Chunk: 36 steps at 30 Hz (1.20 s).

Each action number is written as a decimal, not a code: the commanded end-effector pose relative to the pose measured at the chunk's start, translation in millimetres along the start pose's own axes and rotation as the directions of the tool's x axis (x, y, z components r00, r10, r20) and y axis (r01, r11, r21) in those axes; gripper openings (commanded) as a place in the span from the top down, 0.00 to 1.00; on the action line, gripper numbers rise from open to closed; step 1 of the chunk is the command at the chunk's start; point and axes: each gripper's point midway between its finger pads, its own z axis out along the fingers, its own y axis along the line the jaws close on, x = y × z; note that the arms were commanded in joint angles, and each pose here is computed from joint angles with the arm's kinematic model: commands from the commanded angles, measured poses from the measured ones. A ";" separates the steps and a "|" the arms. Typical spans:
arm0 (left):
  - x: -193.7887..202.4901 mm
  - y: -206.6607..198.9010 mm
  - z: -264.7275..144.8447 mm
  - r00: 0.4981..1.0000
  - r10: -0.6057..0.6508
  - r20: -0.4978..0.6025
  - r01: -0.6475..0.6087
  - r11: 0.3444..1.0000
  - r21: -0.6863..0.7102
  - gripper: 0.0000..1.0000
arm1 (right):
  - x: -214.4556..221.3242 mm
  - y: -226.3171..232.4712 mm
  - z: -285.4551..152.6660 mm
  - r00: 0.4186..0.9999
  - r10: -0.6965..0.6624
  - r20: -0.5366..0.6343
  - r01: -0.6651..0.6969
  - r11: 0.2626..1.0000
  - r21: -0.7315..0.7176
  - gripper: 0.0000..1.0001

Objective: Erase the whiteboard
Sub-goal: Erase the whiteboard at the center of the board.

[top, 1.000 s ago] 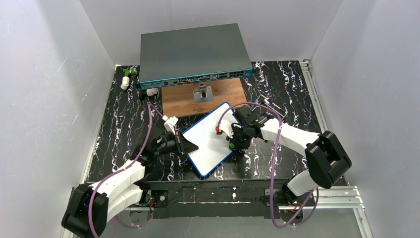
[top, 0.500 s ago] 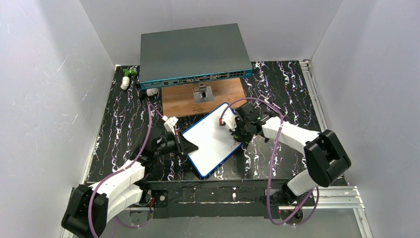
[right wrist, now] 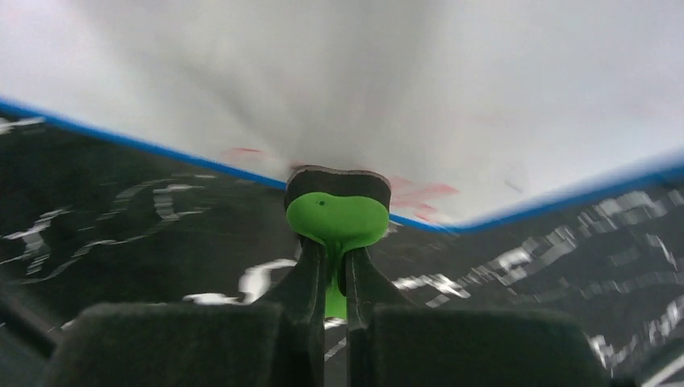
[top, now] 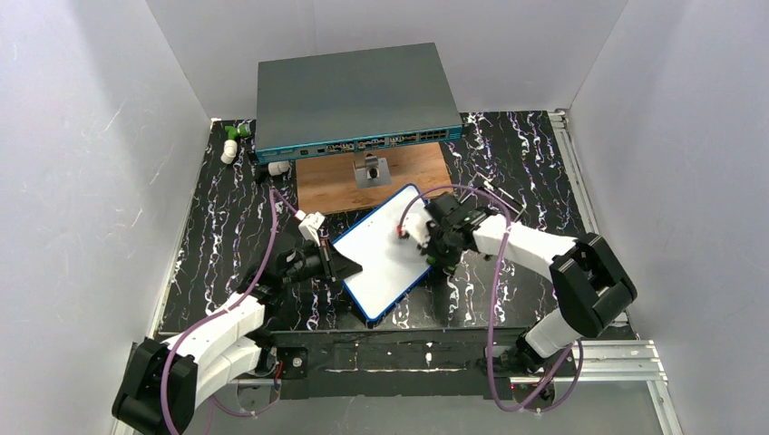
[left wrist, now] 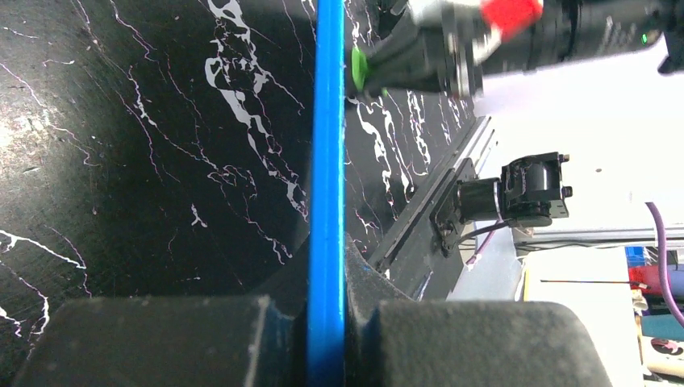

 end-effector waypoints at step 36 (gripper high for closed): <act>-4.4 -19.5 4.2 1.000 0.015 -0.027 -0.013 0.996 0.086 1.00 | -31.9 41.0 8.4 0.995 -0.075 0.069 0.084 0.987 -0.138 0.99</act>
